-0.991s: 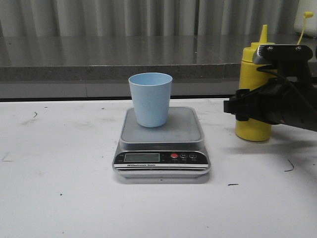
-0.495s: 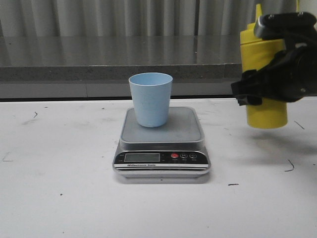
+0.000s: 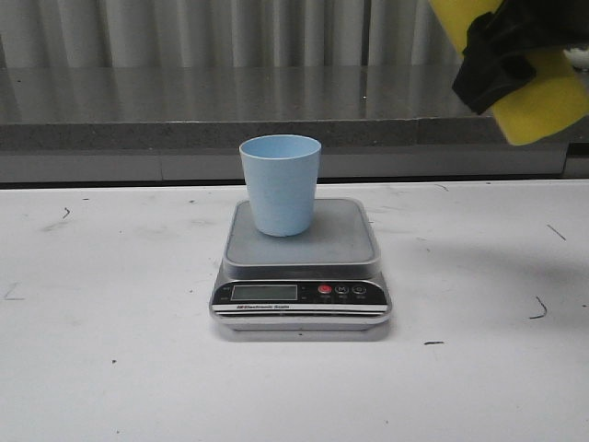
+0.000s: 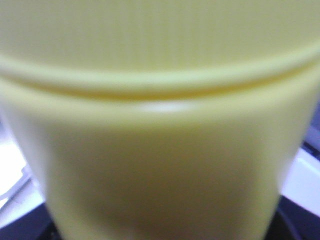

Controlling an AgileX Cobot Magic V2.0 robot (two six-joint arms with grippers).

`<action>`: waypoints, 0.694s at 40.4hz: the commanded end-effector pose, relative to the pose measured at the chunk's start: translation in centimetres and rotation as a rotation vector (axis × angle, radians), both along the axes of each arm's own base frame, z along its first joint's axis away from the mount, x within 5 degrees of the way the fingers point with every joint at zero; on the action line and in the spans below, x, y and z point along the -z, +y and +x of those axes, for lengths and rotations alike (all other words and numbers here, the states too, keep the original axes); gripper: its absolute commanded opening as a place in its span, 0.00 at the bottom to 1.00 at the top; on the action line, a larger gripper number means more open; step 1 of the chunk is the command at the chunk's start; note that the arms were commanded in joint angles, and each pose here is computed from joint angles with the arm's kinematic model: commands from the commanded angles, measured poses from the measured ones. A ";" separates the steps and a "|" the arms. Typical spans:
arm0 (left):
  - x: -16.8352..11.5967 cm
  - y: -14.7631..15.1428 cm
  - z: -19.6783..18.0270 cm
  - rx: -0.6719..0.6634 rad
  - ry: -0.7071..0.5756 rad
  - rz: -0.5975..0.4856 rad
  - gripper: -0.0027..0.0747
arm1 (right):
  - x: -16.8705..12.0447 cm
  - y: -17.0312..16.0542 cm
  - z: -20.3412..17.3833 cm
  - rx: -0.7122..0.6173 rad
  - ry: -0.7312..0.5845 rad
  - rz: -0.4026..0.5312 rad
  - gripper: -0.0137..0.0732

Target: Pour seasoning into cup on scale with both arms

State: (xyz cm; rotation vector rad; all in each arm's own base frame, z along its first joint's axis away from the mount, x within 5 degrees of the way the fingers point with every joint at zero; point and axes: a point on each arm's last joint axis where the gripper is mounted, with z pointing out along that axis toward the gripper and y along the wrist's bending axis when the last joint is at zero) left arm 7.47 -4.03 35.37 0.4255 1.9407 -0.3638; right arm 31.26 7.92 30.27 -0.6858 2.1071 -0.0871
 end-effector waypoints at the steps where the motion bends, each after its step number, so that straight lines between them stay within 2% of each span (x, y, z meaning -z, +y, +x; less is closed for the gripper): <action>1: -1.5 -0.1 0.2 -0.007 -0.085 -0.057 0.44 | -5.1 0.1 0.1 -0.058 -0.170 -0.116 0.56; 7: -1.5 -0.1 0.2 -0.007 -0.085 -0.057 0.44 | -6.3 1.7 0.6 -0.154 -0.223 -0.341 0.56; 16: -1.5 -0.1 0.2 -0.007 -0.085 -0.057 0.44 | -4.5 4.1 1.9 -0.310 -0.269 -0.737 0.56; 20: -1.5 -0.1 0.2 -0.007 -0.085 -0.057 0.44 | -3.6 4.8 2.6 -0.364 -0.286 -0.879 0.56; 28: -1.5 -0.1 0.2 -0.007 -0.085 -0.057 0.44 | -2.1 5.6 3.7 -0.433 -0.301 -1.074 0.56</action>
